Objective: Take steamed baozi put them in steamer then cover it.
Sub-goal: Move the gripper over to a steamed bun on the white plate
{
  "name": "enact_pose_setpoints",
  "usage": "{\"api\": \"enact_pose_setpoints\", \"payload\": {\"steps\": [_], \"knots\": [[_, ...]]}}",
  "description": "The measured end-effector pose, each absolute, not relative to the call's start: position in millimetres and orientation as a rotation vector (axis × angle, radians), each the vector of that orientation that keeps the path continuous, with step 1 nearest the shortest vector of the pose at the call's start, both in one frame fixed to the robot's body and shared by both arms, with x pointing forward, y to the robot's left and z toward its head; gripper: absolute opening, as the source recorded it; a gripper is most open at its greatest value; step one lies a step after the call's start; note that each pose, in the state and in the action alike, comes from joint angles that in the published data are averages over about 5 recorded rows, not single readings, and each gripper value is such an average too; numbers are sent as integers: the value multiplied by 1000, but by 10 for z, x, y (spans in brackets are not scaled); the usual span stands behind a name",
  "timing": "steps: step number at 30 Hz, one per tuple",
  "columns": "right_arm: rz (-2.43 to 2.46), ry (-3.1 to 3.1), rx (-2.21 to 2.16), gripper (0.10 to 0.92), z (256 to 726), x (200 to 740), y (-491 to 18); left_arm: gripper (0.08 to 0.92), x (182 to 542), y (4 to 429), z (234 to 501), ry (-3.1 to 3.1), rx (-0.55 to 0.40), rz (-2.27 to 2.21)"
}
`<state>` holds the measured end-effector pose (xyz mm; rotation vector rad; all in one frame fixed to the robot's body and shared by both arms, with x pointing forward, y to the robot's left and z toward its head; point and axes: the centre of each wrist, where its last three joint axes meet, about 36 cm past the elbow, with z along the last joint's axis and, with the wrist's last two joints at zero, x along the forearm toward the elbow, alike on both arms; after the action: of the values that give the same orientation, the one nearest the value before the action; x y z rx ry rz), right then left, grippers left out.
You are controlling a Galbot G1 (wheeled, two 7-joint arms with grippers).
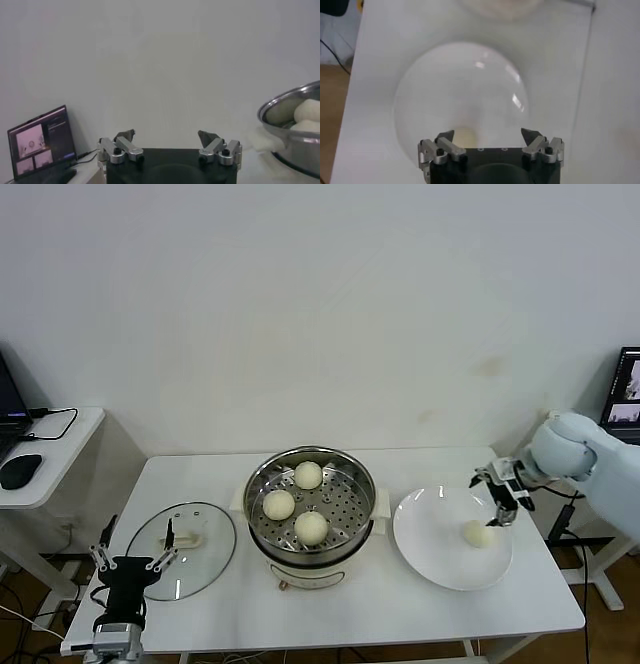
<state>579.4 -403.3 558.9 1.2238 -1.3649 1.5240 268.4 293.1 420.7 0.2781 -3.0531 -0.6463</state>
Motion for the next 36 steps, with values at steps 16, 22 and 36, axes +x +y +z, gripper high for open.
{"api": "enact_pose_setpoints", "payload": {"steps": [16,22,36], "knots": [[1460,-1379,1155,823,4767,5909,-4303,823,2694,2999,4149,-3030,295,-666],[1444,-1395,1148,823,4602,5959,-4272,823,2705,3000,4142,-3030,293,-666],[1442,-1402,1125,711,4445,6030,-4173,823,2693,2994,4142,-3028,295,-662]]}}
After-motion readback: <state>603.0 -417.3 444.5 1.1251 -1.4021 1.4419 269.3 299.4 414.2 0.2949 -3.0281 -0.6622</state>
